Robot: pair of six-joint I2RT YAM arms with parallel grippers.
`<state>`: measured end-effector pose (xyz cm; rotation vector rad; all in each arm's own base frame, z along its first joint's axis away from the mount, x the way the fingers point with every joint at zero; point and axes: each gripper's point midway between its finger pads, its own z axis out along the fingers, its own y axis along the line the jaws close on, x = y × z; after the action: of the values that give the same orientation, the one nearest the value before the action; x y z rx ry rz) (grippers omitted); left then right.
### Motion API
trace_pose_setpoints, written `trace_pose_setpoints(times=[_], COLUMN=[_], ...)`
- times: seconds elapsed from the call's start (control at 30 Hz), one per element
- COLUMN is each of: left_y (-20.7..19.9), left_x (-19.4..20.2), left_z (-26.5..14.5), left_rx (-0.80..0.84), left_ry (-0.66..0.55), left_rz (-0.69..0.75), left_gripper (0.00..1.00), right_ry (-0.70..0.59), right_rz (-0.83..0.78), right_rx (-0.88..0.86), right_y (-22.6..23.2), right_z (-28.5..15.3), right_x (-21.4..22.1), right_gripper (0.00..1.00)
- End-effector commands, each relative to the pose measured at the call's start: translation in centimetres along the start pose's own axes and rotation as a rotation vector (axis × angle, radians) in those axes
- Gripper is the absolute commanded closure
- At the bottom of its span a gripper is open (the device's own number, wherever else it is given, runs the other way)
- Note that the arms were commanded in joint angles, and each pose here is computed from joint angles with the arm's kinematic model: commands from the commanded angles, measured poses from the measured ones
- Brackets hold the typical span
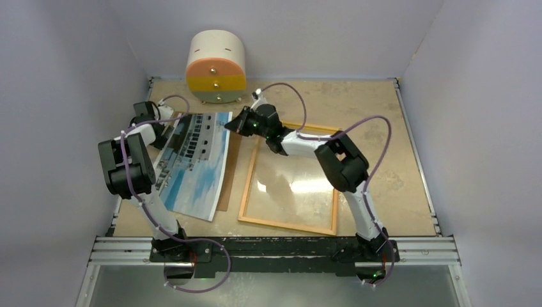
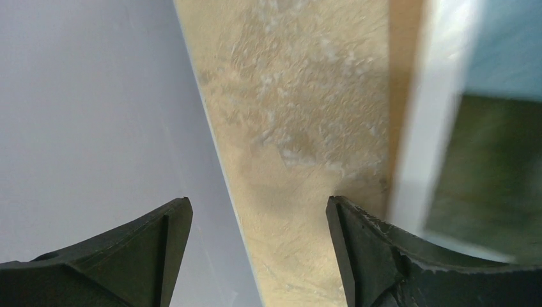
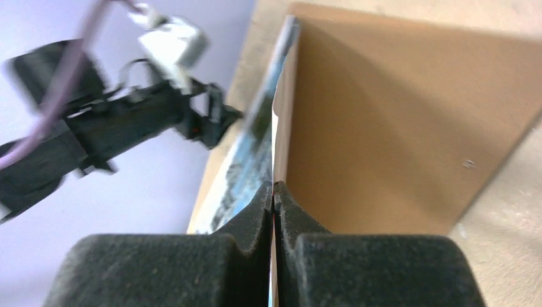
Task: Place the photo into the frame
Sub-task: Pick up the photo at the center of the board, then turn over the photo from the photo frame.
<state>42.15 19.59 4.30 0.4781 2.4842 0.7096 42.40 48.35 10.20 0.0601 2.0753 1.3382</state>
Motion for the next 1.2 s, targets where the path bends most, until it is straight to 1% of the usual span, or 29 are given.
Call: trace_pose_setpoints(times=[0.0,0.1,0.13,0.23,0.27,0.33,0.4,0.5,0.53,0.6,0.67,0.7,0.77,0.83,0.93,1.0,1.03,1.13,1.17], left_y=[1.7,4.5,5.0,6.8,7.2,7.6,7.6,7.0,6.7,6.4,5.9,5.9,5.7,5.3,4.9,4.4,3.9,2.1,1.6], left_x=[0.2,-1.7,-2.2,-3.3,-3.5,-3.8,-3.8,-3.9,-3.9,-4.0,-4.2,-4.3,-4.2,-4.2,-3.6,-3.1,-2.8,-2.2,-2.1], left_z=[-2.4,-5.0,-5.8,-8.0,-8.5,-9.5,-10.0,-10.4,-10.4,-10.6,-10.8,-11.0,-11.1,-11.1,-11.1,-11.2,-11.2,-11.5,-11.6], left_rx=[0.033,0.014,0.016,0.002,-0.007,-0.020,-0.016,0.015,0.029,0.041,0.057,0.059,0.057,0.073,0.074,0.076,0.088,0.135,0.151], left_ry=[0.014,-0.048,-0.061,-0.087,-0.100,-0.120,-0.128,-0.134,-0.138,-0.146,-0.169,-0.177,-0.182,-0.191,-0.181,-0.175,-0.175,-0.189,-0.192], left_rz=[-0.093,-0.165,-0.179,-0.212,-0.218,-0.221,-0.224,-0.231,-0.236,-0.247,-0.253,-0.255,-0.260,-0.260,-0.256,-0.254,-0.251,-0.253,-0.254], left_gripper=[0.16,0.13,0.13,0.11,0.09,0.08,0.08,0.07,0.07,0.07,0.07,0.06,0.06,0.06,0.05,0.05,0.05,0.05,0.05], right_ry=[-0.102,-0.085,-0.096,-0.123,-0.154,-0.248,-0.324,-0.407,-0.468,-0.522,-0.607,-0.649,-0.671,-0.666,-0.636,-0.584,-0.533,-0.391,-0.339], right_rz=[-0.231,-0.237,-0.250,-0.312,-0.346,-0.378,-0.377,-0.313,-0.315,-0.357,-0.394,-0.407,-0.406,-0.396,-0.383,-0.364,-0.338,-0.183,-0.134], right_rx=[-0.204,-0.265,-0.278,-0.156,-0.107,0.002,0.063,0.190,0.244,0.372,0.522,0.576,0.674,0.718,0.649,0.566,0.538,0.491,0.509], right_y=[10.1,12.5,14.0,15.0,15.1,15.3,15.2,12.7,12.1,11.2,11.3,12.3,12.8,13.5,14.8,15.2,14.6,12.2,10.4], right_z=[-5.6,-8.4,-9.6,-12.7,-14.3,-18.6,-23.7,-31.9,-35.6,-39.9,-44.6,-46.7,-48.9,-49.8,-48.4,-46.1,-44.2,-39.3,-37.5], right_x=[-4.5,-5.1,-5.8,-7.9,-9.3,-12.7,-16.0,-19.8,-21.5,-22.4,-23.6,-24.5,-25.5,-26.2,-26.6,-26.4,-26.1,-24.6,-23.9], right_gripper=[1.00,1.00,1.00,1.00,1.00,1.00,1.00,1.00,1.00,1.00,1.00,1.00,1.00,1.00,1.00,1.00,1.00,1.00,1.00])
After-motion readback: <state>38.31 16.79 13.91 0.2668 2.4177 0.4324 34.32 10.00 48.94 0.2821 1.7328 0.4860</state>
